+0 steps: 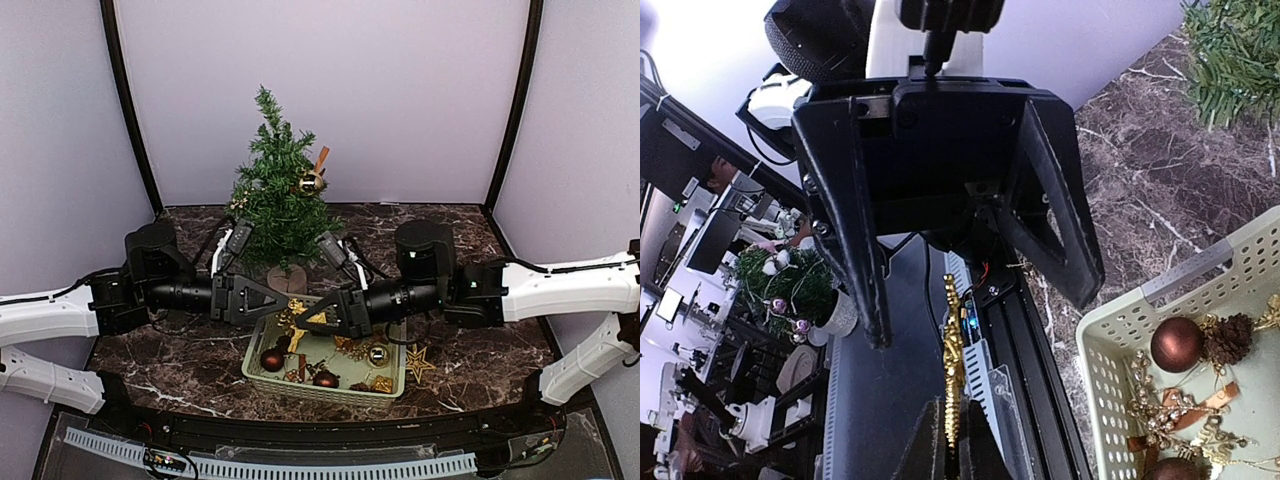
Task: Decorate the small christmas tree
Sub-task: Place the ornament deer in the bin.
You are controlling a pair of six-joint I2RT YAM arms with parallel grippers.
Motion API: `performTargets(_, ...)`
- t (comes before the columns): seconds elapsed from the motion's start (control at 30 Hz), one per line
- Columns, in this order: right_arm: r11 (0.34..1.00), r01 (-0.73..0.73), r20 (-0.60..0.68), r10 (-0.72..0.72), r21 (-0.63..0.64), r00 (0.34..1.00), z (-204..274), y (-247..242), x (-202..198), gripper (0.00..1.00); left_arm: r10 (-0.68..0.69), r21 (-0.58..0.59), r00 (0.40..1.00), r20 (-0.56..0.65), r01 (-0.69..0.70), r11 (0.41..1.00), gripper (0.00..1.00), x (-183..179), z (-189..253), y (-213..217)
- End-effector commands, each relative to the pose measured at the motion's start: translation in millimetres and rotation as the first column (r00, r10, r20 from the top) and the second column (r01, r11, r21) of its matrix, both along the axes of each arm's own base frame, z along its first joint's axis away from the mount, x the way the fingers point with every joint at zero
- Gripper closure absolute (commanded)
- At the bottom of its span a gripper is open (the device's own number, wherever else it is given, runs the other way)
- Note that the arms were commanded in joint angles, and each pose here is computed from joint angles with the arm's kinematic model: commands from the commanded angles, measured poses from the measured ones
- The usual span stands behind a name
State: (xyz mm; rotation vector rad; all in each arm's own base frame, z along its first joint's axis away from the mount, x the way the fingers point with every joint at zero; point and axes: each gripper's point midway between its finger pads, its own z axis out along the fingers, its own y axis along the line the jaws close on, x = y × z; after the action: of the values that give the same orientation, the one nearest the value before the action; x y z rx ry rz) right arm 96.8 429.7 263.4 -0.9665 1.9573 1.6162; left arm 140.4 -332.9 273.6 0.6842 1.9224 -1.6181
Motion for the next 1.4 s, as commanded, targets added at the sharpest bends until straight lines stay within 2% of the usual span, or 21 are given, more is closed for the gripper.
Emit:
performTargets(0.0, 0.998, -0.069, 0.017, 0.069, 0.0, 0.997, 14, 4, -9, 1.0, -0.133, 0.023, 0.986, -0.104, 0.136, 0.99, 0.33, -25, 4, 0)
performTargets(0.2, 0.992, -0.124, 0.006, 0.124, -0.018, 0.992, 10, 14, -13, 1.0, -0.274, -0.051, 0.952, -0.133, 0.27, 0.962, 0.3, -46, 18, -3)
performTargets(0.33, 0.99, -0.139, -0.009, 0.138, -0.028, 0.99, 5, 17, -14, 1.0, -0.318, -0.075, 0.939, -0.13, 0.311, 0.947, 0.3, -50, 24, -6)
performTargets(0.43, 0.989, -0.141, -0.023, 0.14, -0.039, 0.99, -1, 17, -15, 1.0, -0.322, -0.084, 0.94, -0.113, 0.314, 0.946, 0.36, -49, 27, -7)
performTargets(0.53, 0.99, -0.134, -0.033, 0.133, -0.05, 0.991, -6, 15, -15, 1.0, -0.318, -0.089, 0.943, -0.101, 0.31, 0.947, 0.48, -49, 29, -6)
performTargets(0.6, 0.99, -0.132, -0.038, 0.13, -0.054, 0.991, -8, 15, -15, 1.0, -0.308, -0.088, 0.946, -0.1, 0.3, 0.95, 0.51, -48, 28, -6)
performTargets(1.37, 0.98, -0.169, -0.099, 0.159, -0.102, 0.982, -33, 16, -21, 1.0, -0.202, -0.102, 0.979, -0.029, 0.198, 0.975, 0.6, -39, 37, 4)
